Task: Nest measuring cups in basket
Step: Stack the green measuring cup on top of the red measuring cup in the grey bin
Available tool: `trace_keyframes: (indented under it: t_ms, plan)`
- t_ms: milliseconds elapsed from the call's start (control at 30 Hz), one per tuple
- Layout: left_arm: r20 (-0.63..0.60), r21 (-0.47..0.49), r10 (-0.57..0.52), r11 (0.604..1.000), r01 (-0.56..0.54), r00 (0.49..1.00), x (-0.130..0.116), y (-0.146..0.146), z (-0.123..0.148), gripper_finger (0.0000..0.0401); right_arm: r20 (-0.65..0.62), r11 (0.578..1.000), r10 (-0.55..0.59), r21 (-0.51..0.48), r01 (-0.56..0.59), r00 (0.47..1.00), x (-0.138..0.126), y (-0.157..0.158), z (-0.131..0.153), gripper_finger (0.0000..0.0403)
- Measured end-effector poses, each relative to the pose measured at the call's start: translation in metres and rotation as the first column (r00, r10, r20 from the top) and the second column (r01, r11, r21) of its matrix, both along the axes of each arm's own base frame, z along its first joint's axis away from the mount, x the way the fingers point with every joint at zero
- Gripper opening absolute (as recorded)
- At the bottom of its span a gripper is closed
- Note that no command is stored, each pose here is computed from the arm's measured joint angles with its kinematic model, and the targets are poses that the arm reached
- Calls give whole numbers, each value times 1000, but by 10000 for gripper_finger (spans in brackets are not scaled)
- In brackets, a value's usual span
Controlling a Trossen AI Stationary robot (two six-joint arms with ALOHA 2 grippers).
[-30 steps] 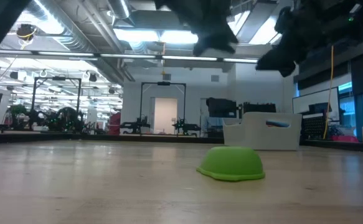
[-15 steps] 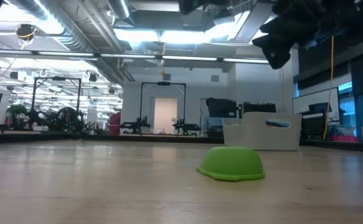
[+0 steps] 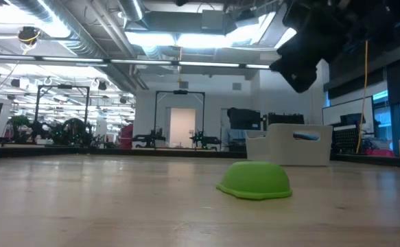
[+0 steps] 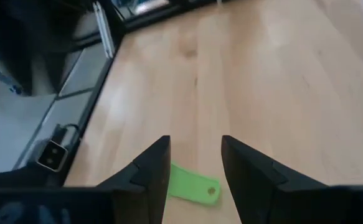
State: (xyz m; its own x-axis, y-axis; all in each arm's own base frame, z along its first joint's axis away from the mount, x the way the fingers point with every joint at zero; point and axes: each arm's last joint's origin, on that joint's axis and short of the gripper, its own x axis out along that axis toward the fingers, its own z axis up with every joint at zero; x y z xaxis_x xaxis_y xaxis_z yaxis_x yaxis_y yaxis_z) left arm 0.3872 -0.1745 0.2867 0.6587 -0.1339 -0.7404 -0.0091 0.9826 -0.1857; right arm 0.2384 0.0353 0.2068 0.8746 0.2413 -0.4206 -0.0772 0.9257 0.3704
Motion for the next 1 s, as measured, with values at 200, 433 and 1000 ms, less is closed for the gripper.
trace_keyframes:
  t_ms: [200, 433, 1000]
  plan:
    - [60, -115, 20, 993, -13, 998, -2, -20, -27, 115, -101, 1000, -12, 11, 13, 995, 8, 1, -18, 149]
    - [121, -201, 34, 979, -9, 992, -10, -32, -57, 115, -205, 998, -35, 39, 44, 978, 15, 2, -40, 149]
    - [122, -174, 83, 983, -61, 989, -18, -22, -93, 115, -353, 989, -83, 88, 121, 932, 25, 4, -79, 149]
